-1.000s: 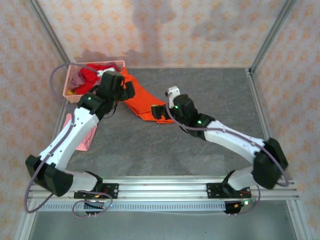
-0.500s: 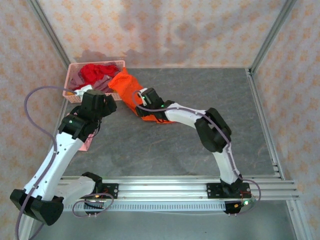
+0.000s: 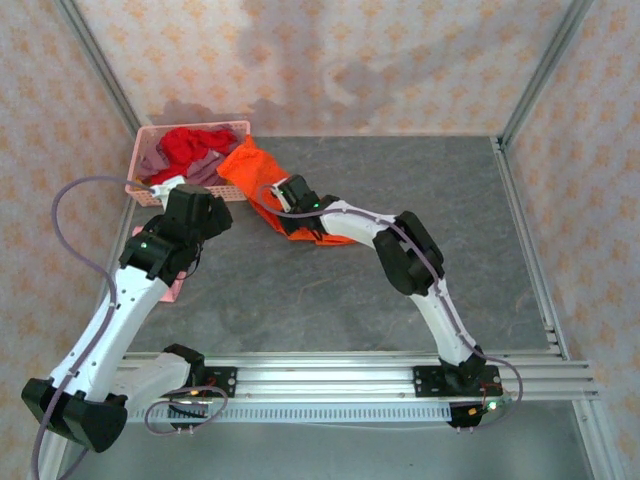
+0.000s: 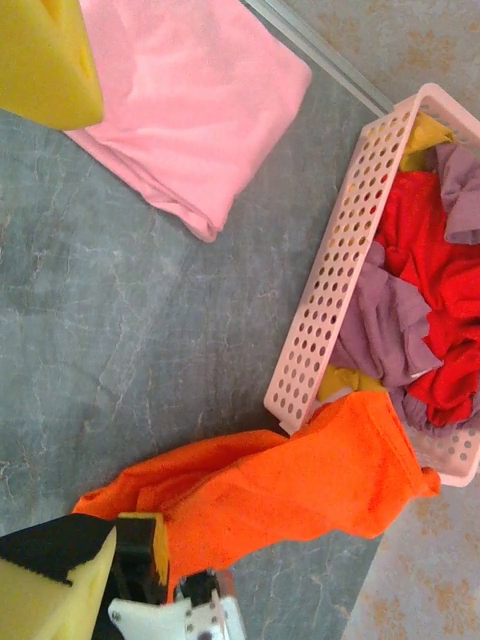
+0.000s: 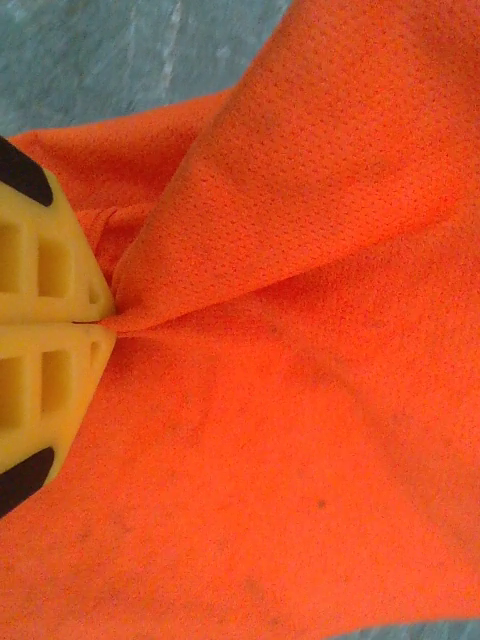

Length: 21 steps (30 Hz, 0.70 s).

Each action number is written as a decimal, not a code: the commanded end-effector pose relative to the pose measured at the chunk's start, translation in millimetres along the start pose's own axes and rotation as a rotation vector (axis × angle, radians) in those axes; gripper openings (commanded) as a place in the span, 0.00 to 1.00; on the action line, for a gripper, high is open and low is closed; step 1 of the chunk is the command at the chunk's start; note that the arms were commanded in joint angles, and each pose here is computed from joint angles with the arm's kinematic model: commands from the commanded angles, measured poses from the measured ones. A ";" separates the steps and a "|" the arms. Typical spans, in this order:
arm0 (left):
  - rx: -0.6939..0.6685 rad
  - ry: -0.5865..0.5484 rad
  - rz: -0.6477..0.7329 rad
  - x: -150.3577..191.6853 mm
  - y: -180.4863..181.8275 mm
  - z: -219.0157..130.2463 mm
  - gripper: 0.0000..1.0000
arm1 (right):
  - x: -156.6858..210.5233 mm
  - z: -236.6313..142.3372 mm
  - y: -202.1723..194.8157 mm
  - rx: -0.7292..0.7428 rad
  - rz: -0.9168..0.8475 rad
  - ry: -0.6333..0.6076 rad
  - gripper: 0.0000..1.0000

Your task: Fold and stack the t-shirts

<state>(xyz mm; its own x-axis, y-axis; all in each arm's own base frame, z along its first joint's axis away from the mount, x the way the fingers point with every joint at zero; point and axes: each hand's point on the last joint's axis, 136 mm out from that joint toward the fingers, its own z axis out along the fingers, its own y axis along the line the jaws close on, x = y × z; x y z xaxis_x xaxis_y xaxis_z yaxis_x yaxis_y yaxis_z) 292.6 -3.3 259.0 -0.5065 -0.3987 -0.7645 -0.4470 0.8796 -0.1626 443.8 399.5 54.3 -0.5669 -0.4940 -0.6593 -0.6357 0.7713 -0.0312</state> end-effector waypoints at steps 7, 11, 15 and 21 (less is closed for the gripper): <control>-0.002 0.041 -0.028 10.9 -4.8 17.5 1.00 | -34.1 -137.0 -61.0 0.125 -0.057 -0.207 0.00; 0.019 0.058 -0.034 12.3 -13.8 24.0 1.00 | -25.3 -181.1 -89.4 0.166 -0.059 -0.240 0.00; 0.037 0.074 -0.039 14.5 -22.4 32.4 1.00 | -17.7 -228.6 -127.1 0.224 -0.013 -0.290 0.00; 0.038 0.088 -0.084 17.8 -29.5 44.4 1.00 | 11.5 -277.4 -164.2 0.312 0.048 -0.313 0.00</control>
<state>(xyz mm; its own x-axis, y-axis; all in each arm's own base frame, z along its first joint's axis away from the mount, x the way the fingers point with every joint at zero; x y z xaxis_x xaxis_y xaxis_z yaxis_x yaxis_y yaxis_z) 322.9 -26.0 223.4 -0.5690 -0.4429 -0.6929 -0.4358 0.8769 -0.2026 409.4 173.6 258.8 -0.3698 -0.3423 -0.8637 -0.4135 0.8932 -0.1770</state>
